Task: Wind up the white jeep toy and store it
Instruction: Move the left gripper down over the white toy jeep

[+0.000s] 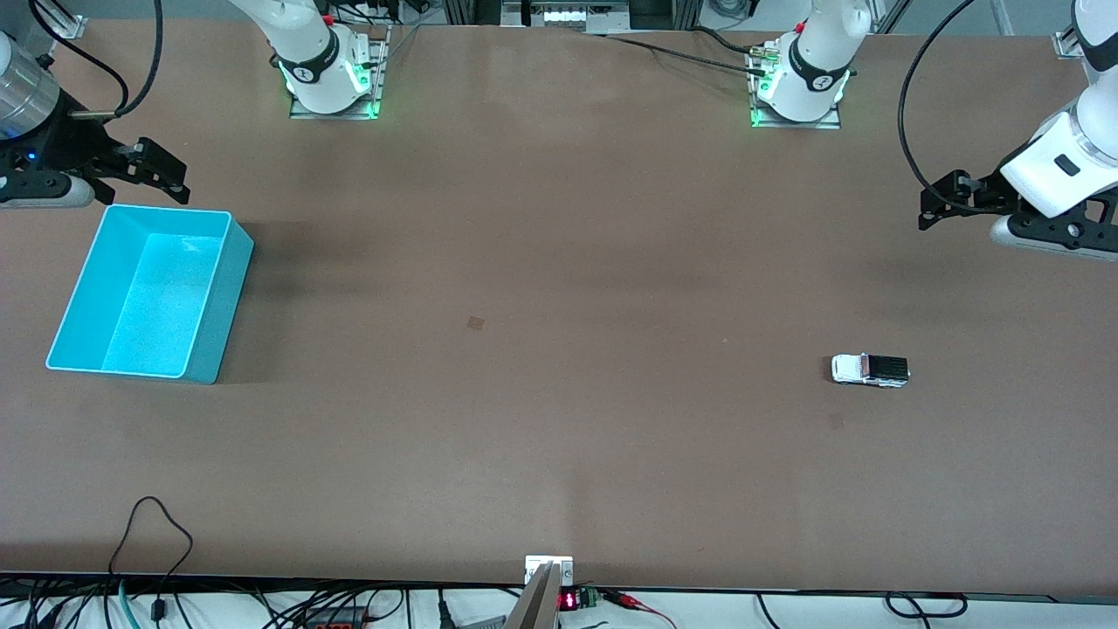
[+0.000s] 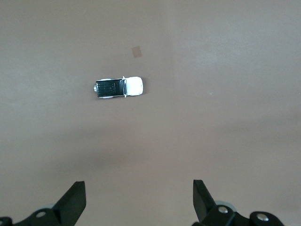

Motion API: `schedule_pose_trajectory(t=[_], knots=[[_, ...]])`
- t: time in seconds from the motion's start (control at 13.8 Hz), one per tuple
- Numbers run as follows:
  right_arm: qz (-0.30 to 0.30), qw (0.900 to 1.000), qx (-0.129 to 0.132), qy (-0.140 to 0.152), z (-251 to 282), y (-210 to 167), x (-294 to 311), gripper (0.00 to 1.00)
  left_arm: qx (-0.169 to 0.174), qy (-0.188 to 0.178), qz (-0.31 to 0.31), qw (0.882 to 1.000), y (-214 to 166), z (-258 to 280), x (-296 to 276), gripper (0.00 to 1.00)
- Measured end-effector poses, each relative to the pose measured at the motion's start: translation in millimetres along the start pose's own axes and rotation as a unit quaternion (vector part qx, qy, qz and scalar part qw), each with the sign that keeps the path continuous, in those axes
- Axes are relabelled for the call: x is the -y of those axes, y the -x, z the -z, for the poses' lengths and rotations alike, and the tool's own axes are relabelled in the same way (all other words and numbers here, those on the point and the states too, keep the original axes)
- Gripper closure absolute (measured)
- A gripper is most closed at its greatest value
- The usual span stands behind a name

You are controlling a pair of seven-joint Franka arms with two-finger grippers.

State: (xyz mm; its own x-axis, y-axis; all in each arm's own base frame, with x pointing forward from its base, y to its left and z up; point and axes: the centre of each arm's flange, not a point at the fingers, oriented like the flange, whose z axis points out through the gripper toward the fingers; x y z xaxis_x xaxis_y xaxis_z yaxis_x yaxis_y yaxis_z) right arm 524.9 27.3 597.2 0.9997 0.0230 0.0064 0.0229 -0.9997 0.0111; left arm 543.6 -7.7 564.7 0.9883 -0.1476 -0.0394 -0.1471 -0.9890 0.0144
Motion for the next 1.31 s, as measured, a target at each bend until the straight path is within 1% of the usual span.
schedule_pose_trajectory(t=[0.44,0.58,0.8,1.02,1.16,1.31], knots=[[0.000,1.000,0.000,0.000,0,0,0,0.00,0.000,0.000,0.000,1.000,0,0,0,0.00],[0.000,1.000,0.000,0.000,0,0,0,0.00,0.006,0.001,0.000,1.000,0,-1,1,0.00],[0.000,1.000,0.000,0.000,0,0,0,0.00,0.040,0.006,0.002,0.999,4,-7,2,0.00],[0.000,1.000,0.000,0.000,0,0,0,0.00,0.063,0.010,0.002,0.998,1,-20,3,0.00],[0.000,1.000,0.000,0.000,0,0,0,0.00,0.093,0.015,-0.001,0.996,2,-32,3,0.00],[0.000,1.000,0.000,0.000,0,0,0,0.00,0.114,0.020,-0.025,0.993,1,-45,5,0.00]])
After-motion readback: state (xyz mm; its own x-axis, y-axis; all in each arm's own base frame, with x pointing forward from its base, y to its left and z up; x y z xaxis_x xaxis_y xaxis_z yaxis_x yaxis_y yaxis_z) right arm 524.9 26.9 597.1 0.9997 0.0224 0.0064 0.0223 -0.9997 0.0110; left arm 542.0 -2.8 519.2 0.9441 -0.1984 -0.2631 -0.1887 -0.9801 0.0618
